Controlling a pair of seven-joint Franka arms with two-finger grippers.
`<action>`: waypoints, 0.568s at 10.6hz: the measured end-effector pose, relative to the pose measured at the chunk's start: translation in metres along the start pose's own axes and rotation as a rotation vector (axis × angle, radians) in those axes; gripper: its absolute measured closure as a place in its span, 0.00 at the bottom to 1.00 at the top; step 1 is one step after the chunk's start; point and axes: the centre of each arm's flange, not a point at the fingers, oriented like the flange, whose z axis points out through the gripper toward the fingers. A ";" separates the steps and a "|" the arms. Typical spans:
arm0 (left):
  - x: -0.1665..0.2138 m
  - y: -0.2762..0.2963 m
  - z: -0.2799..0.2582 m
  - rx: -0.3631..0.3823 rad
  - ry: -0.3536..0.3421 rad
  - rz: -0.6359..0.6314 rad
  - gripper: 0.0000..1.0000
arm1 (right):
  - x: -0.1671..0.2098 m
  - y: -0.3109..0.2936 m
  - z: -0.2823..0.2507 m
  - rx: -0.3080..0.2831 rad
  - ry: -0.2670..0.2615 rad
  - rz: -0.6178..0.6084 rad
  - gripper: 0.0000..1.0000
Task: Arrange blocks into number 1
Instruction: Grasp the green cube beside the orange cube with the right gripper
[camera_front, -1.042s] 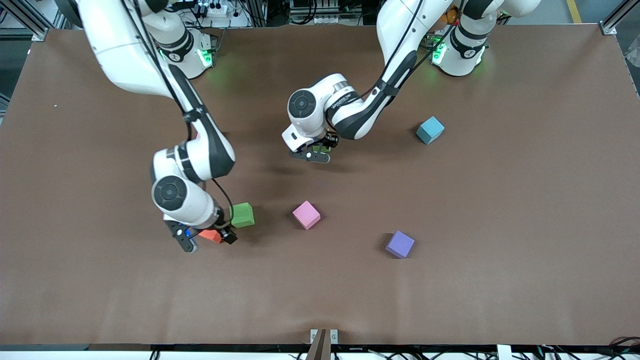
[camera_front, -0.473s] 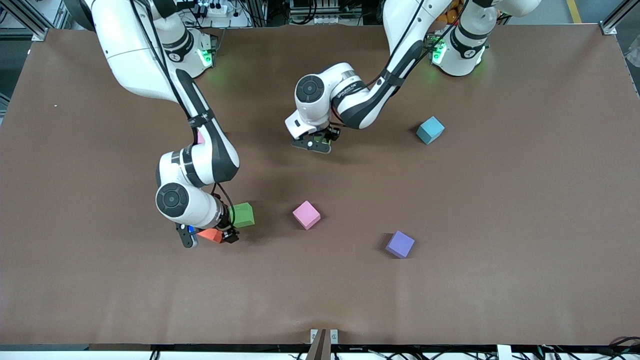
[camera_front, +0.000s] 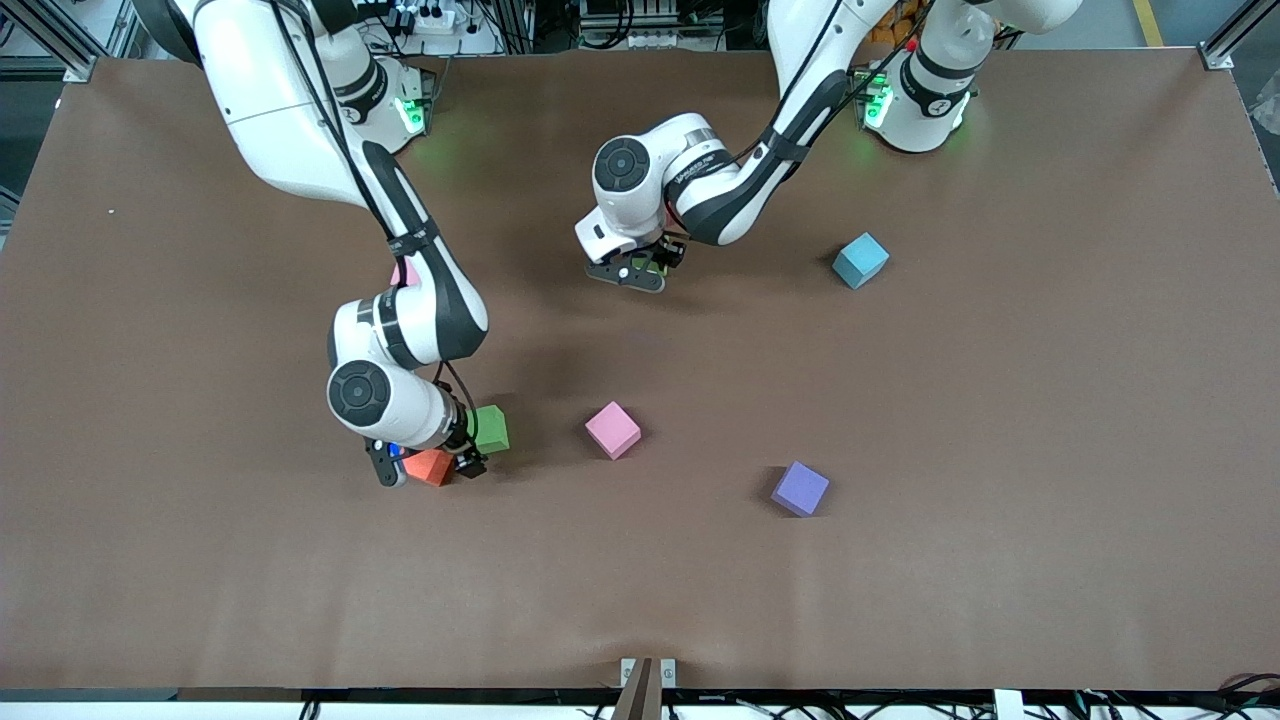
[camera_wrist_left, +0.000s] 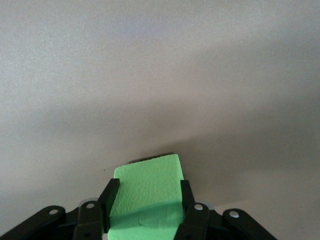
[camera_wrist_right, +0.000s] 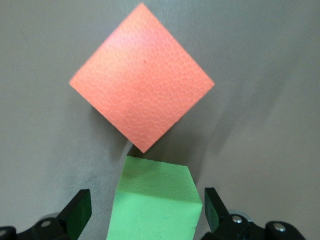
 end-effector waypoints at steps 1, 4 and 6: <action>0.000 0.001 0.000 -0.005 0.006 0.003 0.47 | -0.003 0.002 0.005 0.004 0.002 -0.002 0.00; -0.007 0.004 0.008 -0.032 0.030 0.019 0.47 | -0.008 0.003 0.008 0.004 0.004 -0.012 0.30; -0.013 0.006 0.011 -0.036 0.030 0.030 0.47 | -0.009 0.003 0.007 0.005 0.003 -0.036 0.38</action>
